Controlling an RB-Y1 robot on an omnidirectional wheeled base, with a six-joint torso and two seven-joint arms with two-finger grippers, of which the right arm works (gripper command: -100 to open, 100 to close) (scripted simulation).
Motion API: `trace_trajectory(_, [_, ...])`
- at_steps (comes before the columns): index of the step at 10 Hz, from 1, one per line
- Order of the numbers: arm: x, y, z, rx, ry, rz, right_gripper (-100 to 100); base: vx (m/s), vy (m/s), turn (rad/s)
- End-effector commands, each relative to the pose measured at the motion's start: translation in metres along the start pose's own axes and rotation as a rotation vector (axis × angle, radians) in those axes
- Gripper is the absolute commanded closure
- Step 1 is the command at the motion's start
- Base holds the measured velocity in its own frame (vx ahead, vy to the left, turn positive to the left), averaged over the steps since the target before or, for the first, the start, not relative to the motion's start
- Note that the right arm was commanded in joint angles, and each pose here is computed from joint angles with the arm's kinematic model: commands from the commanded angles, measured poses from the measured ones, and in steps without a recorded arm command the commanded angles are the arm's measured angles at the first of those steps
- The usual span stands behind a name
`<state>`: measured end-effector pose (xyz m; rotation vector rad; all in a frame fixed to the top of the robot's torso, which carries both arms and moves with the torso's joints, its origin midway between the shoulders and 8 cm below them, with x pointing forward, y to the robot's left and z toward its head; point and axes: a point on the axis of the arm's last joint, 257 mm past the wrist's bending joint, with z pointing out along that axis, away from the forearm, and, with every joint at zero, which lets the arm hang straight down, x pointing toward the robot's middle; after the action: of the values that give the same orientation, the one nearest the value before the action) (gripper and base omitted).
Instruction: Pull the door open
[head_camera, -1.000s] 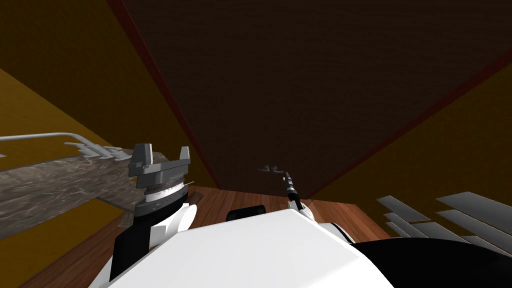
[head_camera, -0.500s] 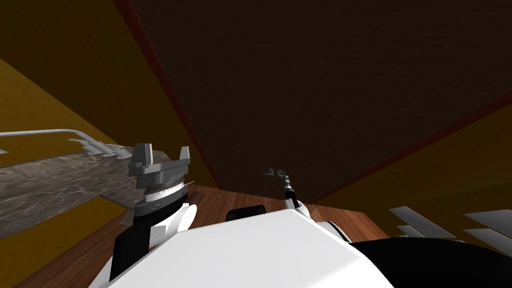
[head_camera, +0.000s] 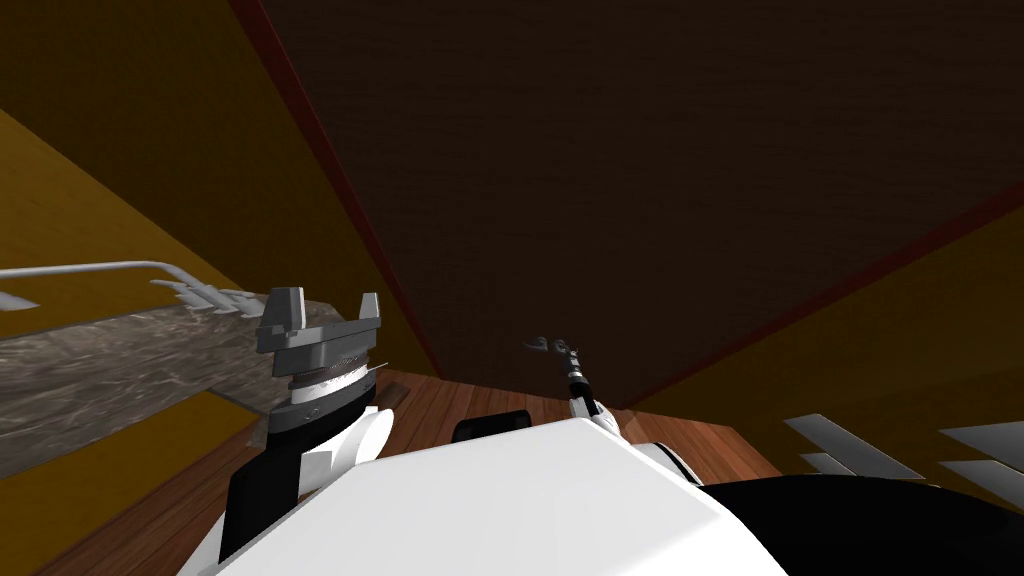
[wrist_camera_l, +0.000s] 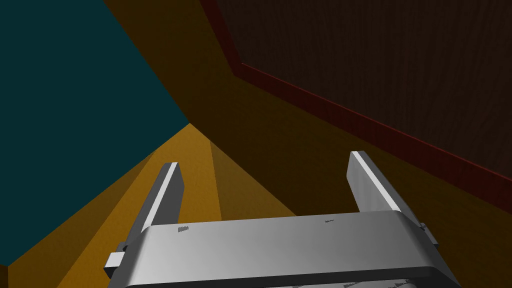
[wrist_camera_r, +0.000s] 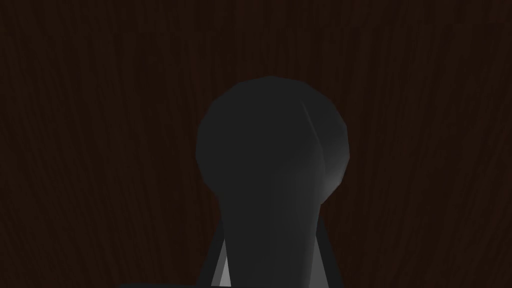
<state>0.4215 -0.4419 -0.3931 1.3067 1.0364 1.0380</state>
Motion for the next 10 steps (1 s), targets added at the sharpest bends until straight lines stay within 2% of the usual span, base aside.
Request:
trace_trajectory(1, [-0.031,-0.005,-0.0114,0.021,-0.038,-0.022,100,-0.114,-0.063,-0.107])
trace_trajectory(2, [-0.044,-0.006,-0.0168,0.029,-0.052,-0.031,100,-0.162,-0.096,-0.101])
trace_trajectory(7, [-0.061,-0.007,-0.0241,0.039,-0.062,-0.044,100,-0.085,0.013,-0.009])
trace_trajectory(8, [-0.064,-0.007,-0.0265,0.04,-0.049,-0.047,100,-0.132,0.057,0.101])
trace_trajectory(10, [-0.055,-0.005,-0.0252,0.034,-0.013,-0.041,100,-0.173,0.012,0.099])
